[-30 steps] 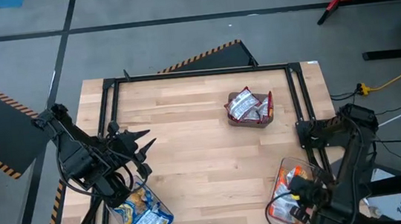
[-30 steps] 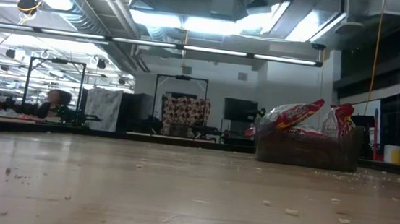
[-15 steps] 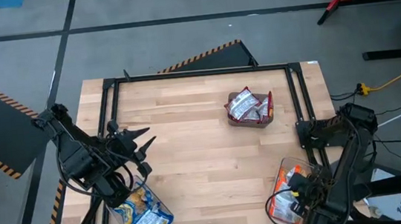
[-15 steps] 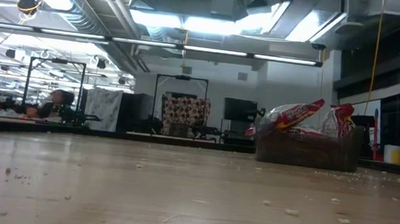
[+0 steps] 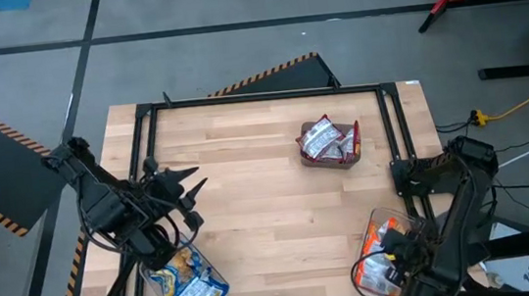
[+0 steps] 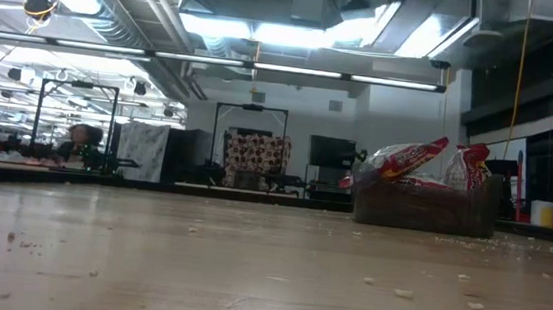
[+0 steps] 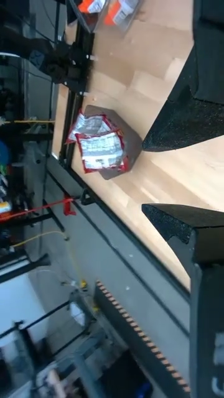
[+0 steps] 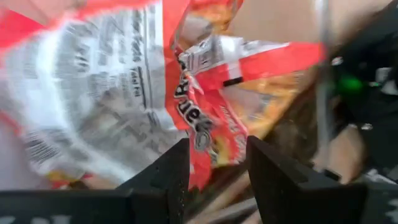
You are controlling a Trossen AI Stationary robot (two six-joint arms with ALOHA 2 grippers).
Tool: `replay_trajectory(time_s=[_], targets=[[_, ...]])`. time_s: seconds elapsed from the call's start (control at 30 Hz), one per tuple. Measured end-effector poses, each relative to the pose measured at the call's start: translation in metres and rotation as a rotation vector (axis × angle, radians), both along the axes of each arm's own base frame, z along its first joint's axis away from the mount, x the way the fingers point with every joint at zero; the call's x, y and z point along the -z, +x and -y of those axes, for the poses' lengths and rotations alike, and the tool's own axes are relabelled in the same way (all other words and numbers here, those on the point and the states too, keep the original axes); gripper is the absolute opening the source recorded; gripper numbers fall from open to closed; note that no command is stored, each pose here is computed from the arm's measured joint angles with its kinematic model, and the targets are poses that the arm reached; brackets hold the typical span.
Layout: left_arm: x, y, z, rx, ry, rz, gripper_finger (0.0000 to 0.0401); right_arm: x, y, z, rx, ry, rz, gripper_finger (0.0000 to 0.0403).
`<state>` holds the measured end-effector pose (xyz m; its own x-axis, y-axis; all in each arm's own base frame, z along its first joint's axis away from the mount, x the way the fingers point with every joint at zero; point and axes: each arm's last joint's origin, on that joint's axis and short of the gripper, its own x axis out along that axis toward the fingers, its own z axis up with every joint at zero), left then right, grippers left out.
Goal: Sort Maruchan noodles
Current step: Return to Home Position
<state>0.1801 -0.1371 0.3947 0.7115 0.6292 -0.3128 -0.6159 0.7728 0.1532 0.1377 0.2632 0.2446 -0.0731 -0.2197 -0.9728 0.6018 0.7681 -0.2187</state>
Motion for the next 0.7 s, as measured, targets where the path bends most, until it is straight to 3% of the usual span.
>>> replay_trajectory(time_s=[0.13, 0.3, 0.5, 0.6, 0.7], targets=[[0.001, 0.003, -0.003, -0.009, -0.037, -0.034, 0.0141, -0.033, 0.003, -0.001, -0.033, -0.023, 0.084, 0.0140], [0.000, 0.005, -0.010, -0.017, -0.039, -0.071, 0.0141, -0.077, 0.007, 0.002, -0.292, -0.054, 0.394, 0.0140], [-0.026, -0.018, -0.035, 0.025, -0.122, -0.001, 0.0141, -0.137, 0.006, 0.036, -0.607, -0.420, 0.829, 0.0140], [-0.043, -0.034, -0.047, 0.078, -0.133, 0.061, 0.0141, -0.163, -0.006, 0.066, -0.636, -0.591, 0.977, 0.0140], [-0.059, -0.050, -0.058, 0.163, -0.125, 0.100, 0.0141, -0.183, -0.025, 0.104, -0.619, -0.666, 1.064, 0.0140]])
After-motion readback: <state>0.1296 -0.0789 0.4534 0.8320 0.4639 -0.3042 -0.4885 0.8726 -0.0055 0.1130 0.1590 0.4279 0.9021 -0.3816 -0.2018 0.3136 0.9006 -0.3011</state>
